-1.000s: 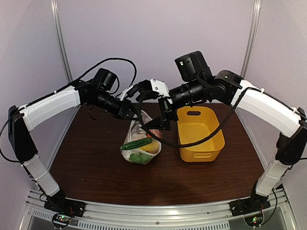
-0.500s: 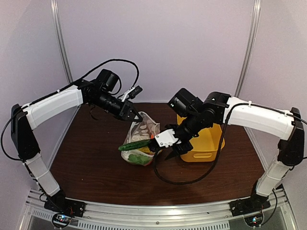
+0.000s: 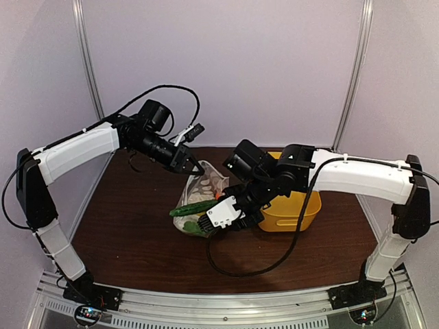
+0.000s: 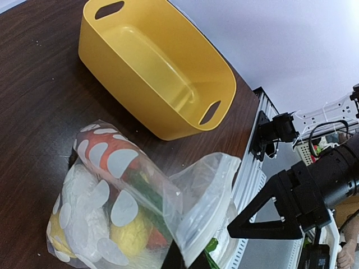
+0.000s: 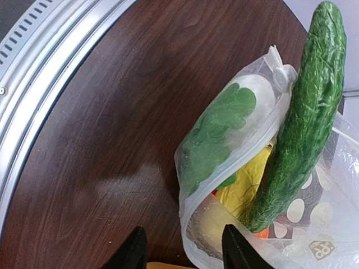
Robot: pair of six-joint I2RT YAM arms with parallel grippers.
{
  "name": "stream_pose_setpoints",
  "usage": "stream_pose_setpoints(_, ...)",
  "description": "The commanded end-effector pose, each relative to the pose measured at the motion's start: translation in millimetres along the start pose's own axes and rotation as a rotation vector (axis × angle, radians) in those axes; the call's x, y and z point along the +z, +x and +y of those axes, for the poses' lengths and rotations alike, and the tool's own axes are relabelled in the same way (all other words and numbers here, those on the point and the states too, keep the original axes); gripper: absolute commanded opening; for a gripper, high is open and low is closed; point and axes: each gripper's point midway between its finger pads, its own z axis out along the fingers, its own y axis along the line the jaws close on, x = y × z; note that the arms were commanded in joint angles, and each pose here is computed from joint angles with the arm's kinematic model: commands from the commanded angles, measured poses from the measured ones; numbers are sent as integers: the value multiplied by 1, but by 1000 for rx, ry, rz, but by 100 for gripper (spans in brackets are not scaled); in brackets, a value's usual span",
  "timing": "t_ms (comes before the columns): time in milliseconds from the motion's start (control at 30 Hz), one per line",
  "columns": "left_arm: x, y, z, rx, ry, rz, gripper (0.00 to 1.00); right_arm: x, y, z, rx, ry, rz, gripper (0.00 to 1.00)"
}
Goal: Place the food in the zip-top bag and seal the zipper
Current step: Adjust the zipper food storage bag at the center of the board.
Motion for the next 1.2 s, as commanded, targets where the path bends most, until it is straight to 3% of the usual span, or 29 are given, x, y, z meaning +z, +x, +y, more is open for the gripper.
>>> stream_pose_setpoints(0, 5, 2, -2, 20, 30, 9, 0, 18, 9, -17, 8, 71, 102, 37)
stream_pose_setpoints(100, 5, 3, -1, 16, 27, 20, 0, 28, 17, -21, 26, 57, 161, 14)
stream_pose_setpoints(200, 2, 4, -3, 19, 22, 29, 0, 29, 15, -18, 20, 31, 177, 0)
stream_pose_setpoints(300, -5, 1, 2, -12, -47, 37, 0, 7, -9, -25, 6, 72, 128, 0)
stream_pose_setpoints(433, -33, -21, 4, -4, -206, -20, 0, -53, -65, -50, 29, 187, -99, 0)
stream_pose_setpoints(533, -20, -27, 46, -53, -303, -63, 0, -38, -55, -57, 31, 204, -50, 0)
stream_pose_setpoints(567, -12, -23, 50, -127, -279, -3, 0, -27, -48, -58, 32, 191, -14, 0)
stream_pose_setpoints(633, -6, -28, -9, -106, -118, 67, 0, -29, -56, -47, 41, 93, -36, 0)
stream_pose_setpoints(700, -15, -37, -26, -1, -298, -6, 0, -60, -85, -52, 76, 82, -168, 0)
stream_pose_setpoints(767, -26, -42, 11, 3, -443, -76, 0, -71, -87, -60, 75, 160, -208, 0)
stream_pose_setpoints(833, -45, -43, 68, -110, -488, -66, 0, -61, -67, -78, 79, 241, -129, 0)
stream_pose_setpoints(867, -54, -53, 65, -129, -446, -89, 0, -54, -60, -83, 88, 235, -92, 0)
stream_pose_setpoints(900, -61, -68, 35, -75, -388, -136, 0, -51, -60, -80, 94, 190, -84, 0)
stream_pose_setpoints(967, -81, -93, -32, 64, -381, -288, 0, -57, -76, -68, 112, 88, -155, 0)
stream_pose_setpoints(1000, -91, -99, -41, 112, -411, -362, 0, -61, -80, -67, 126, 86, -189, 0)
stream_pose_setpoints(1067, -93, -89, 6, 17, -463, -356, 0, -54, -72, -73, 120, 161, -176, 0)
stream_pose_setpoints(1100, -89, -87, -1, -27, -332, -319, 0, -53, -67, -77, 115, 189, -154, 0)
stream_pose_setpoints(1133, -83, -89, -29, 30, -229, -309, 0, -55, -67, -77, 115, 191, -147, 0)
stream_pose_setpoints(1167, -81, -92, -45, 106, -289, -329, 0, -59, -68, -77, 118, 185, -155, 0)
